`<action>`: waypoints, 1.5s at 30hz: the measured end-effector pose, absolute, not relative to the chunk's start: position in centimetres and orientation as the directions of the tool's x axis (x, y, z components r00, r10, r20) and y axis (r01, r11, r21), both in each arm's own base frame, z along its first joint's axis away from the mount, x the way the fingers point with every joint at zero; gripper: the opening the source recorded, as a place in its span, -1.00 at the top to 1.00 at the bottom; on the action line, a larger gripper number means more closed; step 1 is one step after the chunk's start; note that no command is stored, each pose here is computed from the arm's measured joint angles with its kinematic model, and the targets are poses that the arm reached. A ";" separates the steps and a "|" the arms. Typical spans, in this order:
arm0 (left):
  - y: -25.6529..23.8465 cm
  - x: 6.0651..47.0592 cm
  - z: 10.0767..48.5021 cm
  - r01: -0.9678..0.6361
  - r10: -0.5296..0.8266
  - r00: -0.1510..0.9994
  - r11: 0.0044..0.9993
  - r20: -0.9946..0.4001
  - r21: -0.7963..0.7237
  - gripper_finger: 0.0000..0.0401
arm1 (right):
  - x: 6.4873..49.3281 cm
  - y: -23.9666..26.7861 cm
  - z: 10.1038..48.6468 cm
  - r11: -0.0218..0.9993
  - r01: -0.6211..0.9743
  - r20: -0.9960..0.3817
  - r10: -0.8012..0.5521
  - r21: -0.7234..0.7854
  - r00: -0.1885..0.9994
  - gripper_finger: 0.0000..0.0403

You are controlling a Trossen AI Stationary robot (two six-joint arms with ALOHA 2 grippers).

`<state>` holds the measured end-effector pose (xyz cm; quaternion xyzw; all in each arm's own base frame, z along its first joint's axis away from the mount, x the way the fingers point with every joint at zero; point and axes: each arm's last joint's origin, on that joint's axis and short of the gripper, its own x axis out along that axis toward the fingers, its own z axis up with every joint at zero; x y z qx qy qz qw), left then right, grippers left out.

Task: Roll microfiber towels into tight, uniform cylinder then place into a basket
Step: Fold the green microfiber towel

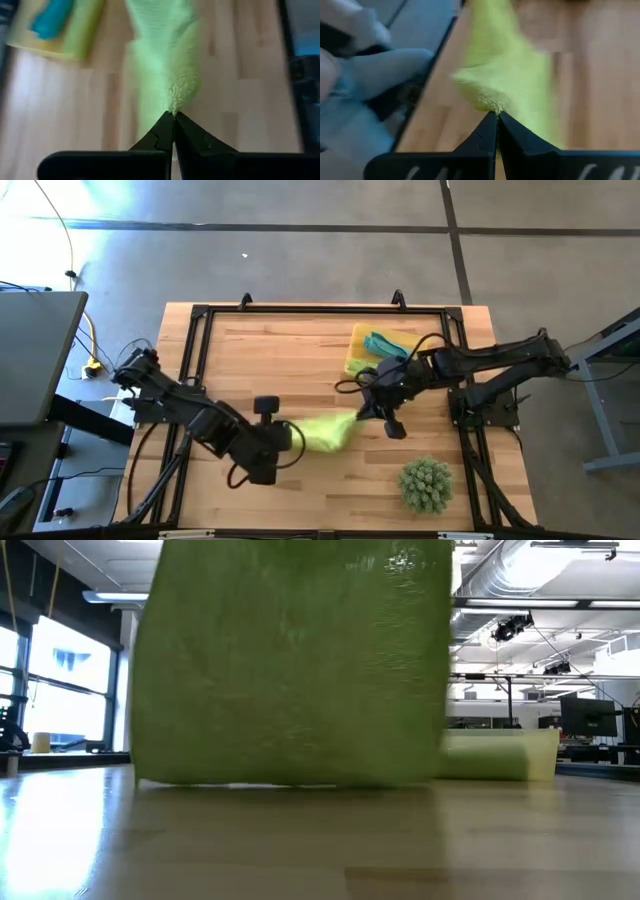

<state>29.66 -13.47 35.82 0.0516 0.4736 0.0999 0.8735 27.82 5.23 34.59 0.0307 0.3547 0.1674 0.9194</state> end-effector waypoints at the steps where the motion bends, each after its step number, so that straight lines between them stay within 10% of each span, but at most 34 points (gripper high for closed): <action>1: -13.4 29.2 36.1 -0.142 0.259 0.536 0.966 -0.804 0.216 1.00 | 27.8 5.1 34.9 0.956 -0.258 -0.649 0.285 0.138 0.706 1.00; 10: -9.6 26.2 38.3 -0.414 0.690 0.480 0.723 -0.543 0.553 1.00 | 27.9 2.2 37.6 0.857 0.164 -0.507 -0.432 -0.489 0.746 1.00; 19: -4.6 26.4 38.8 -0.490 0.830 0.322 0.558 -0.455 0.670 1.00 | 28.3 -2.1 38.5 0.738 0.301 -0.410 -0.611 -0.604 0.677 1.00; 29: -4.5 26.1 37.9 -0.563 0.746 0.305 0.642 -0.592 0.520 1.00 | 28.9 -2.2 35.9 0.865 0.286 -0.593 -0.493 -0.412 0.637 1.00; 45: -14.3 26.3 21.5 -0.507 0.298 0.516 0.862 -0.803 -0.005 1.00 | 31.8 7.8 18.6 0.995 0.036 -0.786 -0.099 -0.097 0.611 1.00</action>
